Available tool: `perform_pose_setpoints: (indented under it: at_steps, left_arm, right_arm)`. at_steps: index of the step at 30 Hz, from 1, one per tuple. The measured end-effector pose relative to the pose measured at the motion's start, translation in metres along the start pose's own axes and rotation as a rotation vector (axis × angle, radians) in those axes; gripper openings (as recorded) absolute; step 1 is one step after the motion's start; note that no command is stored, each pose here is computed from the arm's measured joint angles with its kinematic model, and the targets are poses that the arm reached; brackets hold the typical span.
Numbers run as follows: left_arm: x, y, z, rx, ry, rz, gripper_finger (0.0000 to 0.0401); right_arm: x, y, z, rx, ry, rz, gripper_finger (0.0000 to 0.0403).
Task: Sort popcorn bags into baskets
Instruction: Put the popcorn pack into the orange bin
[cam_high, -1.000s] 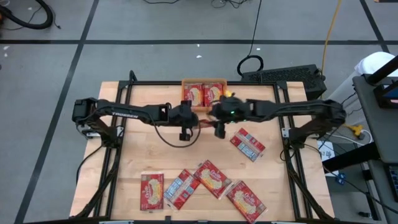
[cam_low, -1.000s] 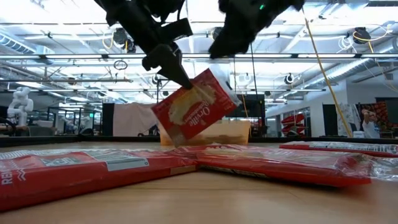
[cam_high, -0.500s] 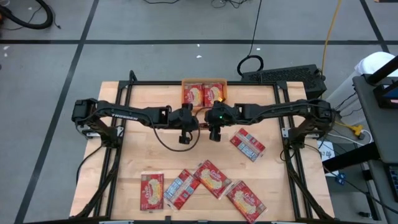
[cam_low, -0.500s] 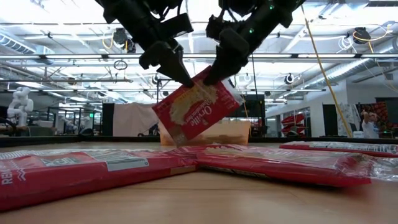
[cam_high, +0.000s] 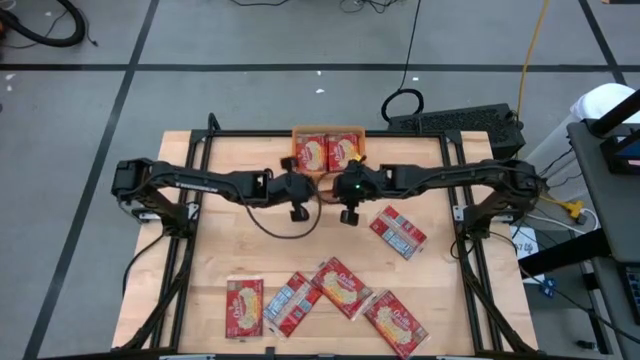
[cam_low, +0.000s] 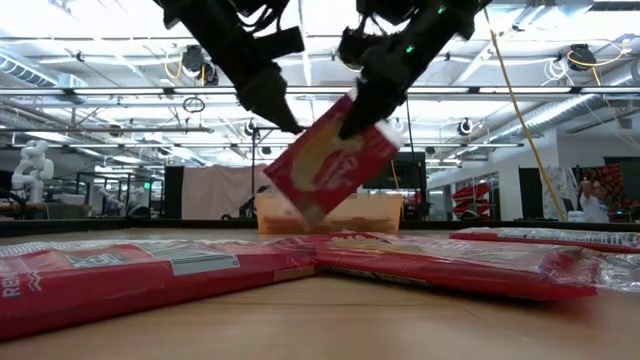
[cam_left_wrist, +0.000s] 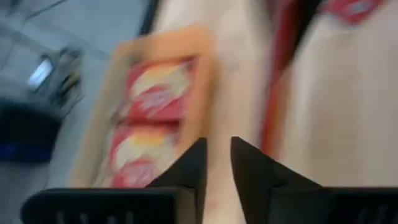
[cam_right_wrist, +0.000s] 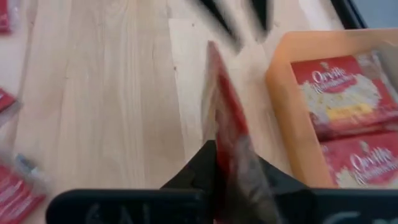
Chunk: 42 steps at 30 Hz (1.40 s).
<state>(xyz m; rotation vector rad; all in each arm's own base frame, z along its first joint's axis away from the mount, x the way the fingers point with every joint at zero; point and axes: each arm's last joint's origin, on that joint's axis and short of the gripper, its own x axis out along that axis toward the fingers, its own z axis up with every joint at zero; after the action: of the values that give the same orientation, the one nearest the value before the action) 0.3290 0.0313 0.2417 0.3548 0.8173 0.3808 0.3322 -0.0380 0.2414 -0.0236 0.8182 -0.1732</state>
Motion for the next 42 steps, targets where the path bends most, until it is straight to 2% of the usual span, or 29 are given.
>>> perform_pose_setpoints:
  at_steps: [6,12,14,16,18,20,24,30,34,39,42]
  left_arm:
    - [-0.016,0.013,-0.006,-0.106,0.024,0.037,0.0109]
    - [-0.014,0.015,-0.04,-0.266,0.038,0.099,0.011]
    - [-0.011,0.015,-0.047,-0.357,-0.026,0.114,0.011]
    - [-0.012,0.01,-0.058,-0.385,-0.055,0.105,0.0111]
    - [-0.012,0.005,-0.054,-0.44,-0.185,0.07,0.0111]
    - [-0.015,0.0,-0.06,-0.459,-0.241,0.043,0.0111]
    - [-0.019,-0.002,-0.053,-0.503,-0.418,0.009,0.0111]
    - [-0.025,0.008,-0.038,-0.56,-0.676,-0.111,0.0118]
    - [-0.028,0.016,-0.031,-0.533,-0.816,-0.212,0.0157]
    - [-0.026,0.016,-0.026,-0.528,-0.93,-0.2,0.0236]
    - [-0.027,0.012,-0.023,-0.502,-0.992,-0.189,0.027]
  right_arm:
    - [-0.037,-0.005,-0.002,0.007,-0.02,-0.069,0.0009]
    - [-0.063,-0.007,-0.02,0.066,-0.166,-0.094,0.0013]
    - [-0.067,-0.007,-0.029,0.08,-0.265,-0.092,0.001]
    - [-0.069,-0.007,-0.035,0.102,-0.395,-0.092,0.0009]
    - [-0.07,-0.007,-0.043,0.12,-0.519,-0.094,0.0009]
    - [-0.07,-0.007,-0.049,0.136,-0.662,-0.095,0.0009]
    - [-0.076,-0.01,-0.052,0.136,-0.918,-0.12,0.0009]
    - [-0.082,-0.012,-0.049,0.106,-1.082,-0.129,0.0009]
    - [-0.08,-0.011,-0.043,0.094,-1.18,-0.094,0.0009]
    - [-0.066,-0.007,-0.041,0.104,-1.286,0.013,0.0009]
    - [-0.054,-0.003,-0.042,0.121,-1.325,0.045,0.0009]
